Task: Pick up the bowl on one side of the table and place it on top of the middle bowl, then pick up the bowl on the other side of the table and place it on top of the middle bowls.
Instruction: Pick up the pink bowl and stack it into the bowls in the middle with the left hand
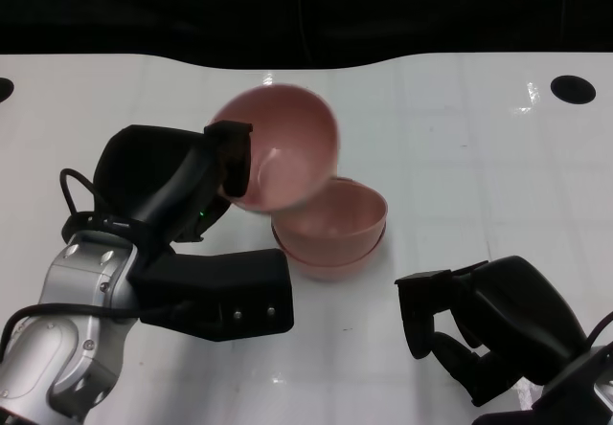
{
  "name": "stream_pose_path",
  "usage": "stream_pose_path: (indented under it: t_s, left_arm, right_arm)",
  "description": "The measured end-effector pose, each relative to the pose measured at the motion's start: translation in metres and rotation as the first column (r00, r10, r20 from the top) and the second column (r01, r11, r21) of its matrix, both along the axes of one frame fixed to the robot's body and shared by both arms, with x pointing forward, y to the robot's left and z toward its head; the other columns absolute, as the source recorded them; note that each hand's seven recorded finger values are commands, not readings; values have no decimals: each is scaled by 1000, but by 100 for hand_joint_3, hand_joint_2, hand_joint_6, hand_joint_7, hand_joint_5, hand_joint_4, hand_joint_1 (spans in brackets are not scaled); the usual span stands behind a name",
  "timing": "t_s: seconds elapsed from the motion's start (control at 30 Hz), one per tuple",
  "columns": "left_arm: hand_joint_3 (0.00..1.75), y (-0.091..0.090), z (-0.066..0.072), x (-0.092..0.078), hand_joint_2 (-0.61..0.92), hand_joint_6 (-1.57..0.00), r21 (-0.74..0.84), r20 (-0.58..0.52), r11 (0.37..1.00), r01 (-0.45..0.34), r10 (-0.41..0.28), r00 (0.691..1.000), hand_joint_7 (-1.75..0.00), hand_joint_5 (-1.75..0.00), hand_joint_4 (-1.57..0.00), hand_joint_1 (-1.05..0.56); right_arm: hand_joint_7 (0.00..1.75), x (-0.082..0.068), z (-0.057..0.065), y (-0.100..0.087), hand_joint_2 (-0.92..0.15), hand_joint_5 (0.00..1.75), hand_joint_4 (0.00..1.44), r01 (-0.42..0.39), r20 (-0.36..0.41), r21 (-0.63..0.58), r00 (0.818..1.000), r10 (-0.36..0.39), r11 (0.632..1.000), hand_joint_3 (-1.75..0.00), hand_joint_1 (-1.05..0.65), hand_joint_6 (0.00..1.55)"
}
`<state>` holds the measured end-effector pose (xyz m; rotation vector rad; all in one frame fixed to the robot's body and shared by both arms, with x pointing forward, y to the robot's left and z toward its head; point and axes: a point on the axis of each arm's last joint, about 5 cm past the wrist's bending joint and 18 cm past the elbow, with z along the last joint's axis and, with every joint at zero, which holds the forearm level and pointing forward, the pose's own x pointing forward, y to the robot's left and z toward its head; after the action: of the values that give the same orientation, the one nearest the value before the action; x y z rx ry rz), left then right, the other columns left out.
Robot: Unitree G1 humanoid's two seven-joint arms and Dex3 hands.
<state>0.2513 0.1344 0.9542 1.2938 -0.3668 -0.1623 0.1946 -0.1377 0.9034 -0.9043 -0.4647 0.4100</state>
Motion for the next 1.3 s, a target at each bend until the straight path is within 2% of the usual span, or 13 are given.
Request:
stream_pose_path:
  t_s: [0.17, 0.57, 0.83, 0.97, 1.03, 1.1, 1.17, 1.2, 1.3]
  left_arm:
    - [99, 0, 0, 0, 51, -63, -3, 2, 1000, 0, 0, 1000, -175, -175, -89, -26]
    - [101, -22, 13, 6, 45, -63, -72, 68, 996, 58, -53, 996, -175, -175, -89, -23]
    - [102, -22, 14, 7, 45, -62, -71, 69, 996, 58, -53, 996, -174, -175, -89, -23]
    - [97, -29, 10, 15, 47, -62, -54, 26, 997, 54, -53, 998, -174, -175, -88, -25]
    - [82, -33, 9, 18, 52, -68, -44, 9, 997, 65, -65, 998, -158, -175, -88, -27]
    - [78, -35, 7, 19, 53, -70, -40, -5, 997, 67, -67, 998, -153, -175, -88, -28]
    - [41, -36, 3, 20, 68, -89, -32, -27, 997, 64, -65, 998, -95, -175, -87, -29]
    - [32, -36, 1, 20, 72, -94, -27, -39, 998, 62, -63, 997, -82, -175, -87, -29]
    - [26, -36, -3, 21, 75, -97, -19, -59, 998, 59, -60, 996, -74, -175, -87, -29]
  right_arm:
    - [157, 0, 0, 0, -12, 175, 102, 1, 0, 0, 1000, -1, 1000, -153, -7, 87]
    - [157, 0, 0, 0, -12, 175, 102, 1, -2, -1, 1000, -1, 1000, -152, -6, 87]
    - [158, 0, 0, 0, -12, 175, 101, 1, -2, -1, 1000, -1, 1000, -152, -5, 86]
    - [158, 0, 0, 0, -12, 175, 101, 0, 0, -2, 1000, 0, 1000, -152, -5, 86]
    - [158, -1, 0, 0, -13, 175, 101, 0, -1, -2, 1000, 0, 1000, -152, -5, 86]
    - [158, -1, 0, 0, -13, 175, 101, 0, 0, -1, 1000, 0, 1000, -152, -5, 86]
    - [158, -1, 0, 0, -14, 175, 101, 2, -1, -1, 1000, -2, 1000, -152, -6, 86]
    - [158, -1, 0, 0, -14, 175, 101, 2, -2, -1, 1000, -2, 1000, -152, -6, 86]
    - [159, 0, 0, 0, -14, 175, 102, 3, -2, -1, 1000, -3, 1000, -152, -6, 86]
